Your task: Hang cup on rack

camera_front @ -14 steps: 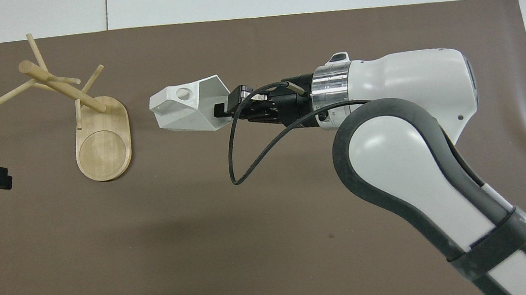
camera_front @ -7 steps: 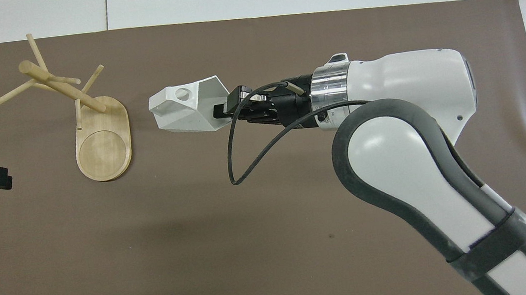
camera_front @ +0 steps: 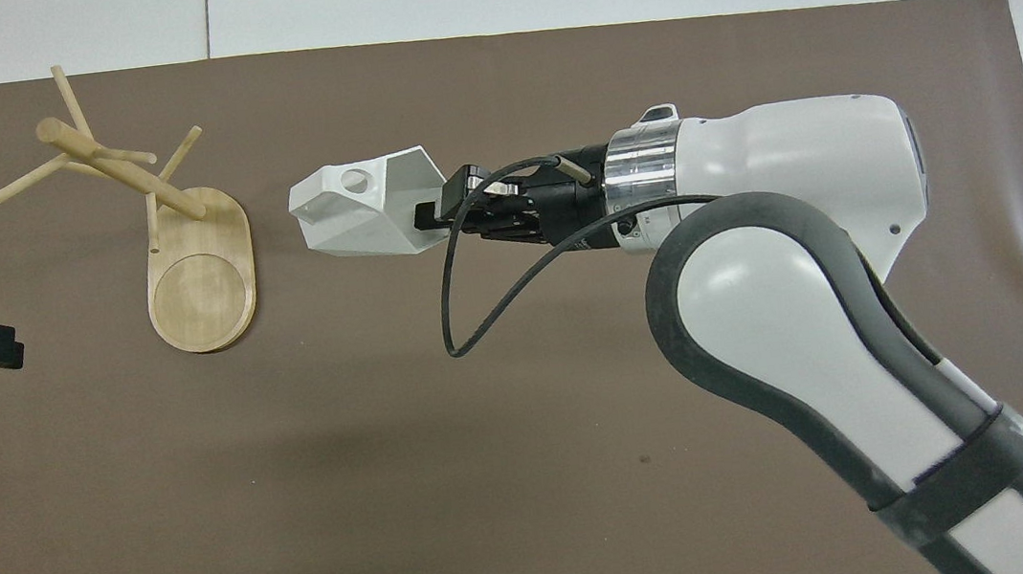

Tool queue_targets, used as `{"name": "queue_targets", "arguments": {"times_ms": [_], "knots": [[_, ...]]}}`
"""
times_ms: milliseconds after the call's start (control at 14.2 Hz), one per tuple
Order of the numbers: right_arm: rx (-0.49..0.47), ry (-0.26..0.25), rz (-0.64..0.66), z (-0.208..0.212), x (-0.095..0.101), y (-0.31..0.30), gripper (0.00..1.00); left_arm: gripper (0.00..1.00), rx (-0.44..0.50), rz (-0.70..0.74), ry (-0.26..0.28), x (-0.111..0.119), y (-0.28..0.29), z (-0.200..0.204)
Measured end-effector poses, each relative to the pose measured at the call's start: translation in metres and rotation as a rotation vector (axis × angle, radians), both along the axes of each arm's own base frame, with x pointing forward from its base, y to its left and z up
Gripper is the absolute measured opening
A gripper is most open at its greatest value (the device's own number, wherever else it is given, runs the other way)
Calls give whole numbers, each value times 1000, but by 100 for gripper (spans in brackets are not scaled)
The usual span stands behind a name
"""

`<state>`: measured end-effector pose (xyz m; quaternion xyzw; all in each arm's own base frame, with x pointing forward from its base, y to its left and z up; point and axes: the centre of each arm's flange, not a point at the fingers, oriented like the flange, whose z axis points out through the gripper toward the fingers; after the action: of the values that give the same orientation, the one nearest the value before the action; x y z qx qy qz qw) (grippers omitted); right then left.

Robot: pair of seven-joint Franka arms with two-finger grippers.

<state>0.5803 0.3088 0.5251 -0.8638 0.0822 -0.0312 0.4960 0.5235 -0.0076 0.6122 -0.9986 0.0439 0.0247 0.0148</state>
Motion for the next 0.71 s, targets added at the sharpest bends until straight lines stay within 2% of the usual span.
{"name": "queue_targets", "arguments": {"times_ms": [706], "knots": [[3, 16, -10, 0, 0, 0, 4, 100, 0, 0, 0, 0, 0, 0]]}}
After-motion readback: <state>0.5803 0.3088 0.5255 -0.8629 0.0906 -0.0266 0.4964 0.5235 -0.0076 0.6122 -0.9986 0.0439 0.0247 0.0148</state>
